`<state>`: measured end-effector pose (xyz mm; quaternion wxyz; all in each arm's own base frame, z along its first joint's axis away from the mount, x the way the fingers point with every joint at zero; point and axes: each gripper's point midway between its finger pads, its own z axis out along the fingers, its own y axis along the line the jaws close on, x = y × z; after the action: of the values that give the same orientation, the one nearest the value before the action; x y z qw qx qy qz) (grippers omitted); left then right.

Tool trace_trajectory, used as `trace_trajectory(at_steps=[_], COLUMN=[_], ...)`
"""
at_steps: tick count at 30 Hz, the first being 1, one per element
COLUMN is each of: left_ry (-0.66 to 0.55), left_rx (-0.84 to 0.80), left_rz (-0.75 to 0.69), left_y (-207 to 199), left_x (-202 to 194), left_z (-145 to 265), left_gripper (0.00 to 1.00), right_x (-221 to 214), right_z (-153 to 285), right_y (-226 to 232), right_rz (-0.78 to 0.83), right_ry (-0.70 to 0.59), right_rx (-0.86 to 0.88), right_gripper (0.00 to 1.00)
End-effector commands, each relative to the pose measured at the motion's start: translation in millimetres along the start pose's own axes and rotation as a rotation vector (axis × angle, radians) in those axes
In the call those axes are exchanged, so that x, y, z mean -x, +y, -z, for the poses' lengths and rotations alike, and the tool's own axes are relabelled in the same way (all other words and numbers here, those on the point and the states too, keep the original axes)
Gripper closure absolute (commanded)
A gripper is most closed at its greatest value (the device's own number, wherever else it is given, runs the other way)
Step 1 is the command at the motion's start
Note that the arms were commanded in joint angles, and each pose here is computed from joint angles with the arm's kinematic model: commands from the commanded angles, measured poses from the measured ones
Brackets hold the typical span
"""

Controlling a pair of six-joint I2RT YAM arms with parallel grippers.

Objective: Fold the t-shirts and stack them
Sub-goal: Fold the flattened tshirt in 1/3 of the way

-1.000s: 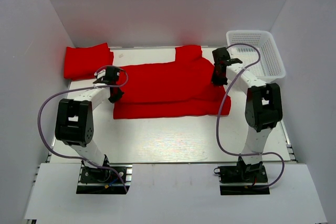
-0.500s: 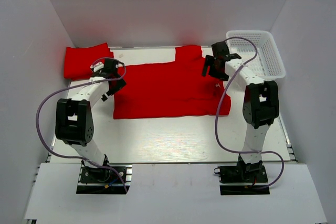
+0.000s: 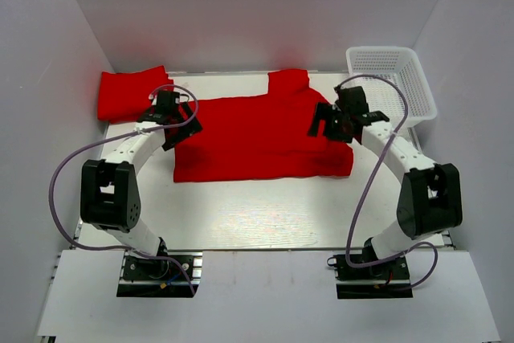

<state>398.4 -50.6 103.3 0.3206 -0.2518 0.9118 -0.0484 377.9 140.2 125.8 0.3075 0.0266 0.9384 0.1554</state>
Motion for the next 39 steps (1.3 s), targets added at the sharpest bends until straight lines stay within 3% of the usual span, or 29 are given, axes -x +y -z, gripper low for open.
trace_trajectory(at_steps=[1,7,17,21,26,27,31,37,39], left_ry=[0.084,0.189,0.288,0.301,0.372,0.374,0.368,0.352,0.336], left_rx=[-0.146,-0.081,0.003,0.088,0.188,0.213,0.278,0.237,0.18], left_rz=[-0.067,-0.084,-0.068,-0.082,-0.081,-0.069,-0.016,0.007,0.012], left_y=[-24,-3,42,67,102,108,123,123,115], left_x=[-26,-65,-129,-141,-168,-171,-173,-176,-175], left_z=[-8,-24,-23,-14,7,11,34,62,71], left_gripper=[0.0,0.0,0.0,0.0,0.0,0.0,0.0,0.0,0.0], right_x=[-8,-32,-86,-127,-151,-177,-200,-242,-235], right_z=[-5,-24,-48,-42,-28,-24,4,34,39], right_y=[13,9,-47,-83,-90,-97,-105,-93,-82], right_rz=[0.031,-0.001,-0.1,-0.205,-0.333,-0.359,-0.406,-0.455,-0.437], right_ry=[-0.028,0.043,0.11,0.147,0.132,0.174,0.157,0.201,0.148], right_rx=[0.111,0.127,-0.09,-0.24,-0.268,-0.284,-0.322,-0.23,-0.144], right_gripper=[0.1,0.1,0.1,0.1,0.1,0.1,0.1,0.1,0.1])
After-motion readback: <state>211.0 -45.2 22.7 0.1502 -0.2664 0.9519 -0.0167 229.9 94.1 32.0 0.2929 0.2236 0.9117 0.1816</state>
